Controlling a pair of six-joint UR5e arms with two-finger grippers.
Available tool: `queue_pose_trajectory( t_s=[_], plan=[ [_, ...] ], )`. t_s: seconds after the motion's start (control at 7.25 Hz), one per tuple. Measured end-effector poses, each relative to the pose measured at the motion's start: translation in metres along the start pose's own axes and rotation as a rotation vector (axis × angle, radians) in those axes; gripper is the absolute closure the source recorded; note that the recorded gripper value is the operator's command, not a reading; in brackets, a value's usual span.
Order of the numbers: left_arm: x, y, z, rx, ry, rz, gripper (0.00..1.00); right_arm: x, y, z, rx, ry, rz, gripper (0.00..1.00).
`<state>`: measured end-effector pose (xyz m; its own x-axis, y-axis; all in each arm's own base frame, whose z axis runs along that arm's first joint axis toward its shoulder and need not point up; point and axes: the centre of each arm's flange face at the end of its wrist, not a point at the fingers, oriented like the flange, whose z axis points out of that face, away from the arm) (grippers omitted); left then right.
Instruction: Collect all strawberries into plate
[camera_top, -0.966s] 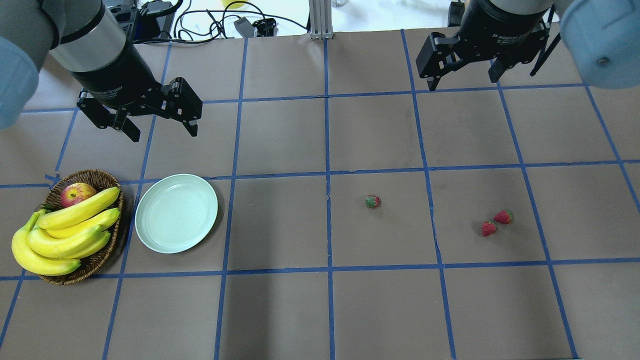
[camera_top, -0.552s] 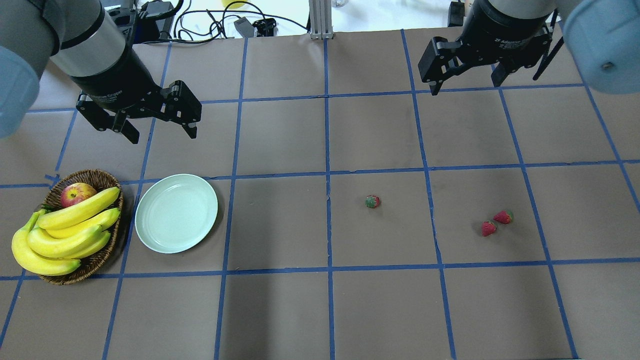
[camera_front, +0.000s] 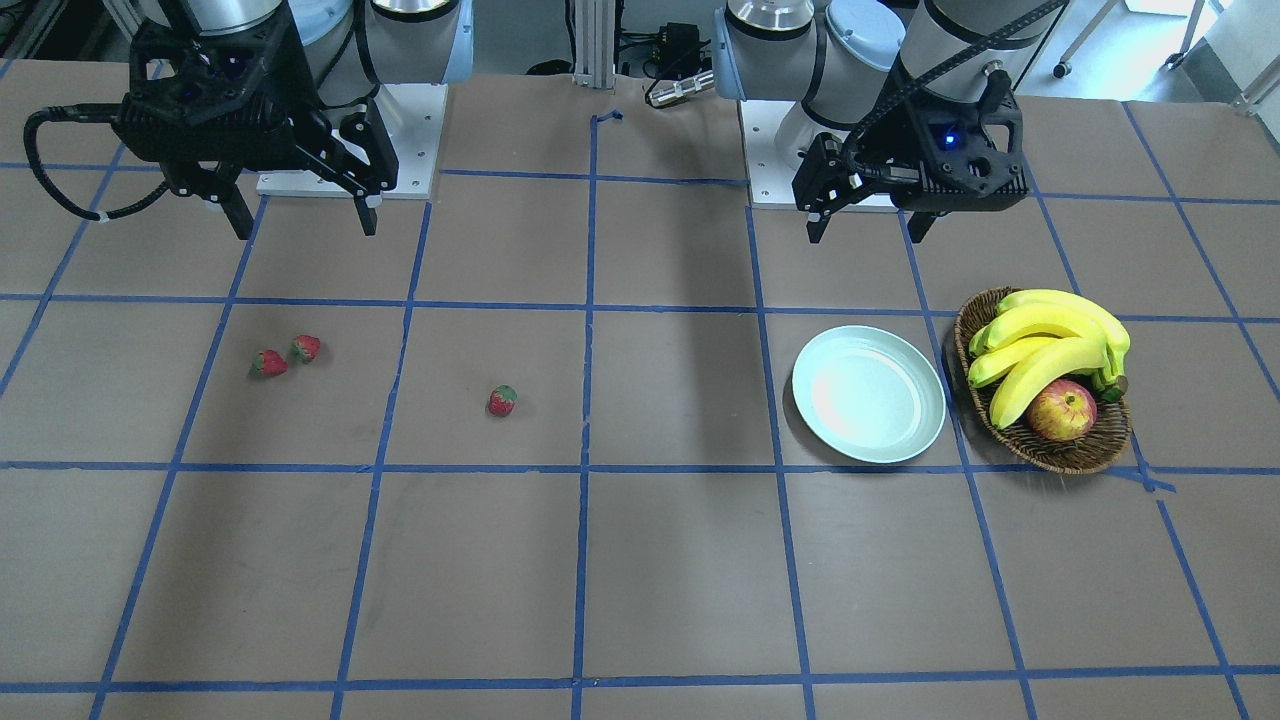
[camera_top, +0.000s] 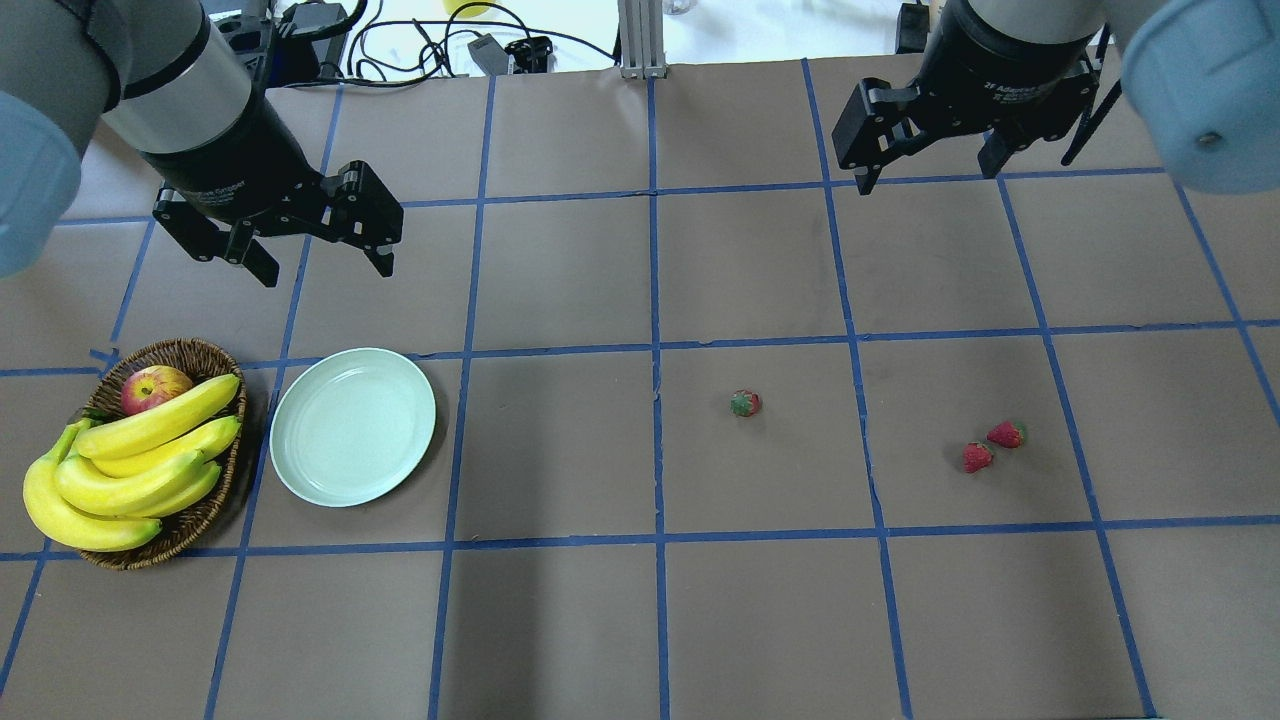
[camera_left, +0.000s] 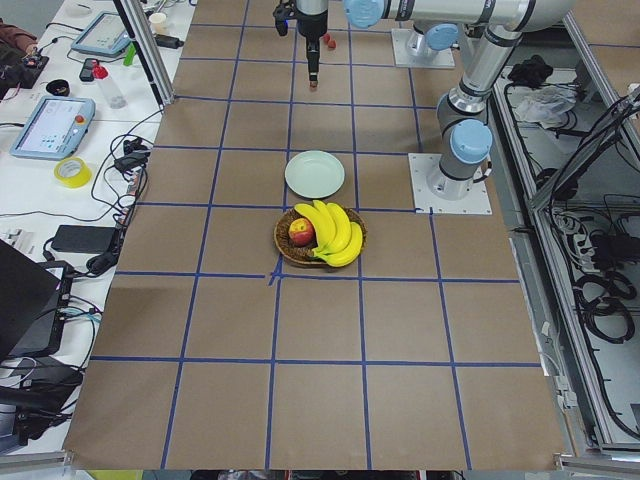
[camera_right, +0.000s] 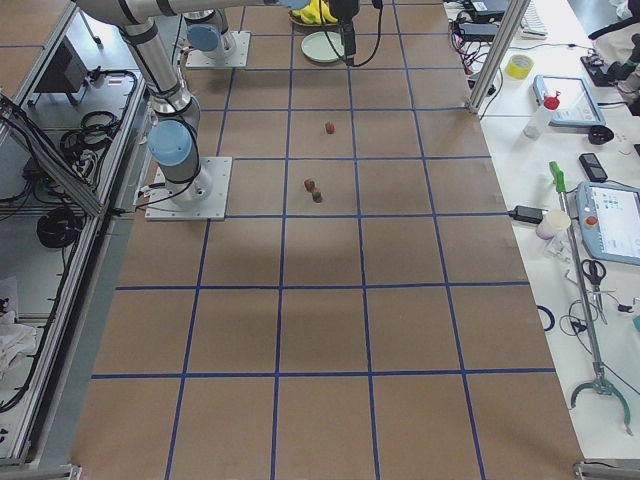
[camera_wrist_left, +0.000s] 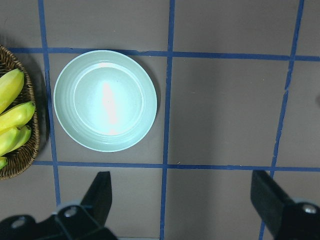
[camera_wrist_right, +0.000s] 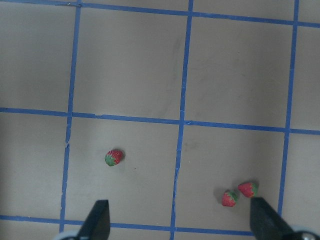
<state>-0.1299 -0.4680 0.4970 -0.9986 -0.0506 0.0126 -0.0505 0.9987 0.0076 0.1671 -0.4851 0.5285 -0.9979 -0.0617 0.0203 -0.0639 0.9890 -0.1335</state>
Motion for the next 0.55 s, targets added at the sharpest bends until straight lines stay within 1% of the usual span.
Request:
queue_pose_trajectory(
  t_s=[0.14,0.28,0.41,0.55],
  plan=[
    [0.000,0.000,0.000,0.000,0.000,0.000,0.00,-0.008,-0.012,0.019,-0.017,-0.005,0.047,0.00],
    [0.000,-0.001,0.001,0.001,0.001,0.001,0.00,-0.028,-0.026,0.049,-0.041,-0.007,0.071,0.00],
    [0.001,-0.002,0.001,0.003,0.002,0.001,0.00,-0.054,-0.037,0.089,-0.082,-0.003,0.094,0.00],
    [0.001,-0.002,0.001,0.003,0.003,0.001,0.00,-0.076,-0.041,0.134,-0.123,0.006,0.123,0.00]
  ],
)
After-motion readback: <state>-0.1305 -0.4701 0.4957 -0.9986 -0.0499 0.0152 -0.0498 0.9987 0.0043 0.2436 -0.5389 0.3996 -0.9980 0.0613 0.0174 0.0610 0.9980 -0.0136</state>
